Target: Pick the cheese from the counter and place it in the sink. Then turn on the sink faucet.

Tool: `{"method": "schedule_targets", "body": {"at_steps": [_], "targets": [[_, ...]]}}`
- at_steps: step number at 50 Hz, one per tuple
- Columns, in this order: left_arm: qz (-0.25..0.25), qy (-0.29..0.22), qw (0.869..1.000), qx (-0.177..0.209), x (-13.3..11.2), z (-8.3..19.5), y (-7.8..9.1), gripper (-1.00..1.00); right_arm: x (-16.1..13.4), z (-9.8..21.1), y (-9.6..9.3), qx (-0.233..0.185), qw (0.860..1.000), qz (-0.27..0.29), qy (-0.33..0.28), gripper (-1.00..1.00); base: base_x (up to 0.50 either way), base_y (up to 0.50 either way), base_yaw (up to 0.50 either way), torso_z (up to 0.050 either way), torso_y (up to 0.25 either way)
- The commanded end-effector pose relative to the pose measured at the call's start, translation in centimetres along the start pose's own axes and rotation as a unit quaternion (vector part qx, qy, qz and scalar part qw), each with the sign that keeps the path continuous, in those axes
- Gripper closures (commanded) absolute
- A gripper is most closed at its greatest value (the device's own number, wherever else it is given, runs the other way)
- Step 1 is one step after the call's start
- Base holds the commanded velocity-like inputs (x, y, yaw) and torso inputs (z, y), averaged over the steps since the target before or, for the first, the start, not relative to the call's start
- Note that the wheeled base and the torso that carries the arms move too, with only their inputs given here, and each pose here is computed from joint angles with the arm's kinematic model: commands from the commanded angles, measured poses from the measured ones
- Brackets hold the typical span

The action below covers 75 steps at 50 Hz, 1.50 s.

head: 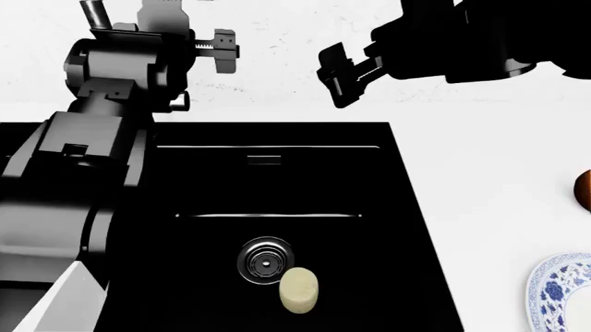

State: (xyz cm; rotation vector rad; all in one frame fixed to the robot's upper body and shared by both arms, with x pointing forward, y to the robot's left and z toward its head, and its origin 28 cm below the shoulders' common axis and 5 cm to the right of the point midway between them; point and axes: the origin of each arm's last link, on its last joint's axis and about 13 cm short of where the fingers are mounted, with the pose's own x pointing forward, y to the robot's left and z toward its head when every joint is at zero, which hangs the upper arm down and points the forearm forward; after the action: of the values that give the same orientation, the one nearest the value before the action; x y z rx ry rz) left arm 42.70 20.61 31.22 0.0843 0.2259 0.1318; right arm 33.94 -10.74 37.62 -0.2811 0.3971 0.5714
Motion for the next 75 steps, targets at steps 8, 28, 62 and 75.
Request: {"method": "schedule_targets", "body": {"at_steps": [8,28,62,75], "targets": [[-0.011,0.018,1.000,-0.001,0.1,-0.8,-0.2,-1.00,0.5,-0.6,-0.2,0.004,1.000,0.005,0.003,-1.00,0.00,0.00,0.00,0.000,0.000],[-0.001,0.035,0.999,-0.007,0.2,-1.2,-0.1,-1.00,0.5,-0.7,-0.2,0.005,1.000,0.009,0.001,-1.00,0.00,0.00,0.00,0.000,-0.052],[-0.005,0.071,0.997,0.000,0.4,-2.8,-0.3,-1.00,0.5,-0.7,-0.1,0.005,1.000,0.014,-0.004,-1.00,0.00,0.00,0.00,0.000,-0.047],[-0.087,0.083,0.993,-0.010,0.4,-3.8,-1.5,-1.00,0.7,-0.7,-0.1,0.005,1.000,0.019,-0.005,-1.00,0.00,0.00,0.00,0.000,0.000]]}}
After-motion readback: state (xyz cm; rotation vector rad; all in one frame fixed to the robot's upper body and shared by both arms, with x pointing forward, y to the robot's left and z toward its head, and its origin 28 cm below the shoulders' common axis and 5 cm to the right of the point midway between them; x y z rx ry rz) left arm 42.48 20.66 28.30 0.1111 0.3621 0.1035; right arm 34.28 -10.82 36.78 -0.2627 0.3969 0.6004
